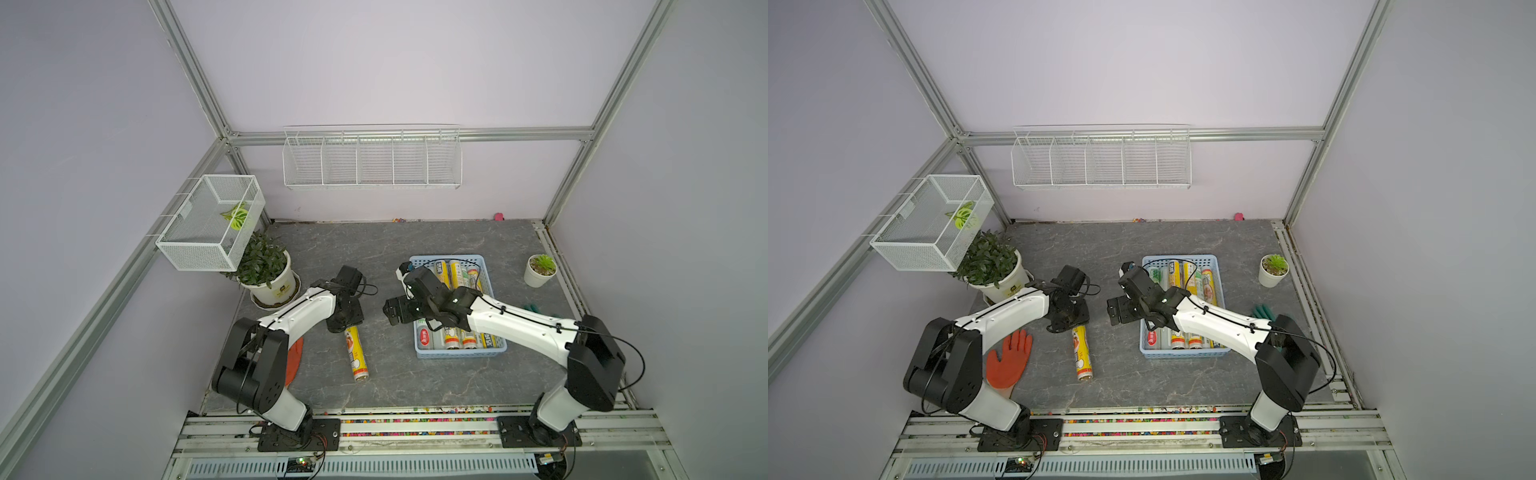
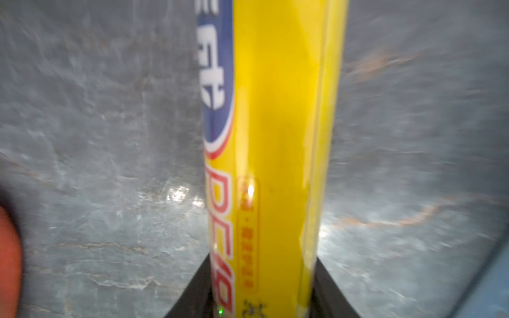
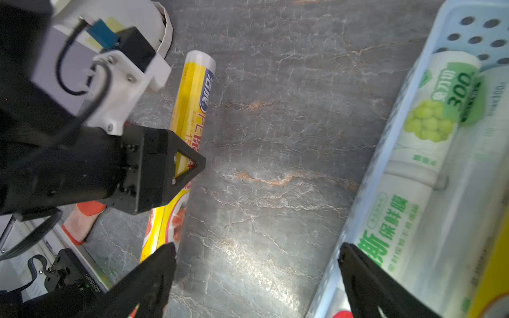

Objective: Put the plastic wrap into the basket
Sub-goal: Pick up the plastic wrap from the center of the board, then place the plastic wrap in the basket, then reset both arms

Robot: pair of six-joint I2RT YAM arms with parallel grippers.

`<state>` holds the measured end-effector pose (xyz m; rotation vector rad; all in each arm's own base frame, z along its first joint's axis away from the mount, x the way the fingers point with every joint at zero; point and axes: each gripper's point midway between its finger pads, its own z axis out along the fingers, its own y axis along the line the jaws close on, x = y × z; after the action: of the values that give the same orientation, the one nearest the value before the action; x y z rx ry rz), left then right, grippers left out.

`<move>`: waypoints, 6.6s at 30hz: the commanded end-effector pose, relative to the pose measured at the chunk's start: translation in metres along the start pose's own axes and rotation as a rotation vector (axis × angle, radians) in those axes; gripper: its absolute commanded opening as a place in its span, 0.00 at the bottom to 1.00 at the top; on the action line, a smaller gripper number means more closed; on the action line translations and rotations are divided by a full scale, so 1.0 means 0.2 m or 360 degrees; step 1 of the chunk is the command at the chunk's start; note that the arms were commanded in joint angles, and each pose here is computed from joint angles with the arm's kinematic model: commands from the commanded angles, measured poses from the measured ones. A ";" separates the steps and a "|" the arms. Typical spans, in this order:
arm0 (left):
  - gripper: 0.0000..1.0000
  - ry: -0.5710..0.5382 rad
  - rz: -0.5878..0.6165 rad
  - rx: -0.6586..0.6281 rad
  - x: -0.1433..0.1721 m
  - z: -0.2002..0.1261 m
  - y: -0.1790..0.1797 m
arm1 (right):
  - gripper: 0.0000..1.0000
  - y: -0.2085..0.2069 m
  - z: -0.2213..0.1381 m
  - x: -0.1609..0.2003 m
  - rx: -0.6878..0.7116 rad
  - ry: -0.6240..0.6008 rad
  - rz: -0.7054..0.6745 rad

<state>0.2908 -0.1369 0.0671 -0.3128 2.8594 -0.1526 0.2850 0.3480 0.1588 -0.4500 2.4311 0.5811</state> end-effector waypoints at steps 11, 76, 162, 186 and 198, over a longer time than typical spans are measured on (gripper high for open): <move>0.12 -0.0291 0.0222 0.0718 -0.12 -0.53 -0.60 | 0.97 -0.50 -0.36 -0.07 0.0350 -0.0345 0.0260; 0.46 0.0229 0.0295 0.0567 0.07 0.05 -1.26 | 0.97 -0.73 -0.42 0.19 0.0215 -0.0151 0.0451; 0.99 -0.1471 -0.0081 -0.0393 -0.66 -0.46 0.59 | 0.97 -1.80 -0.66 0.27 0.1541 -0.0727 0.0302; 1.00 -0.1645 0.0234 -0.0096 -0.78 -0.19 0.55 | 0.97 -1.78 -0.44 0.08 0.1286 -0.0888 -0.0040; 1.00 -0.1707 0.0230 0.0011 -0.74 -0.16 0.58 | 0.97 -1.82 -0.43 0.12 0.1336 -0.0951 -0.0006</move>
<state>0.3925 0.0127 0.1049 -0.1156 1.8581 0.0768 0.3896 -0.0001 0.1147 0.0666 1.8522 -0.2566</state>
